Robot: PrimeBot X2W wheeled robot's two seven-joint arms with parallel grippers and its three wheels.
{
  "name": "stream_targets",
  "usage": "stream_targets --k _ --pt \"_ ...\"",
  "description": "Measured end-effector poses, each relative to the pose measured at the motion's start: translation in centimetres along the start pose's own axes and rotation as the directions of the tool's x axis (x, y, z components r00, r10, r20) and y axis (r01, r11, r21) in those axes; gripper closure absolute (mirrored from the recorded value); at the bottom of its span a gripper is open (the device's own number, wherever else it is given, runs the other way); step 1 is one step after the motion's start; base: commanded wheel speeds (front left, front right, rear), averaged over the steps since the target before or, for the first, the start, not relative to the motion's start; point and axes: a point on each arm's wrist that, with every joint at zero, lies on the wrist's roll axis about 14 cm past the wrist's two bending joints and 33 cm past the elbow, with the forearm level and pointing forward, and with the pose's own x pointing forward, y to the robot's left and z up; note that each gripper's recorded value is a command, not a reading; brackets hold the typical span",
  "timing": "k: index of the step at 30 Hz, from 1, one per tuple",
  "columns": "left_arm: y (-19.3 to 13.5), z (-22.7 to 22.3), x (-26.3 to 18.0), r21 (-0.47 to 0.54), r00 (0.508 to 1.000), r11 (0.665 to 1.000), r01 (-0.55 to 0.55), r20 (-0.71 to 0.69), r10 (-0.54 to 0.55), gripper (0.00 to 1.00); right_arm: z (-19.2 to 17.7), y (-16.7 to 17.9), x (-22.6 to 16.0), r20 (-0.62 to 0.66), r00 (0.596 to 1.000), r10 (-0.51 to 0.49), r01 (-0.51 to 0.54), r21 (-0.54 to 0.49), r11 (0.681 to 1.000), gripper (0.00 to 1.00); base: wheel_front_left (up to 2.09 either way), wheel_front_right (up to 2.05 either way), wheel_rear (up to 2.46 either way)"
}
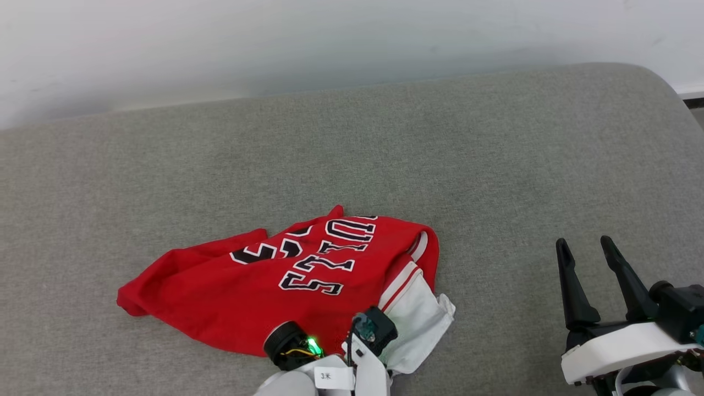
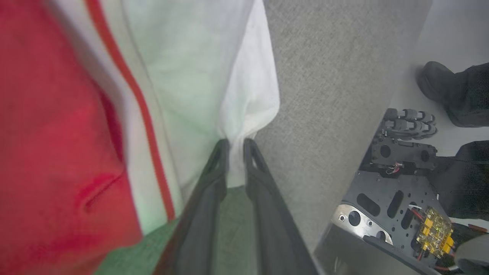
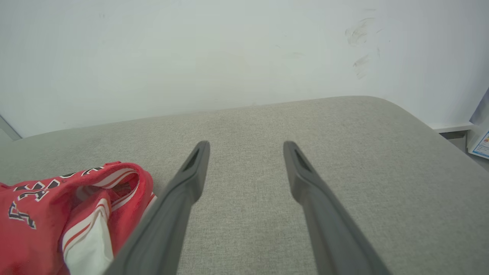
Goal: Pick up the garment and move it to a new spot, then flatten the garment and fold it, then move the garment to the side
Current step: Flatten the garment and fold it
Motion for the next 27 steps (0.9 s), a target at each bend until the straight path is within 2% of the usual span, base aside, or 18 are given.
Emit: stream_targets --k 6,10,13,15,19,23,27 --pt "2.0 1.6 -1.7 -0.009 0.99 0.996 -0.089 0.11 0.09 1.0 0.4 0.3 -0.2 0.015 1.0 0.009 -0.009 0.002 1.0 0.0 0.0 0.0 0.0" --pt "4.0 4.7 -5.2 -0.018 0.944 0.98 -0.197 0.266 0.194 1.0 0.7 0.9 -0.4 0.024 0.999 0.03 -0.03 0.01 0.999 0.0 0.0 0.0 0.0" --pt "5.1 5.4 -7.1 -0.039 0.917 0.968 -0.248 0.314 0.247 1.0 0.8 1.2 -0.4 0.027 0.999 0.038 -0.038 0.01 0.999 0.0 0.0 0.0 0.0" --pt "7.0 5.5 -10.1 -0.085 0.87 0.939 -0.334 0.355 0.342 1.0 0.7 1.5 -0.5 0.025 0.999 0.048 -0.048 0.014 0.999 0.0 0.0 0.0 0.0" --pt "9.1 4.3 -13.8 -0.186 0.807 0.884 -0.429 0.36 0.468 1.0 0.7 1.9 -0.8 0.023 0.998 0.06 -0.061 0.018 0.998 0.0 0.0 0.0 0.0" --pt "11.1 0.5 -16.3 -0.318 0.763 0.804 -0.503 0.274 0.586 1.0 1.0 2.2 -0.8 0.027 0.997 0.07 -0.07 0.014 0.997 0.0 0.0 0.0 0.0" --pt "12.2 -4.5 -16.9 -0.459 0.75 0.712 -0.531 0.136 0.647 1.0 0.9 2.4 -0.6 0.024 0.997 0.079 -0.079 0.014 0.997 0.0 0.0 0.0 0.0"
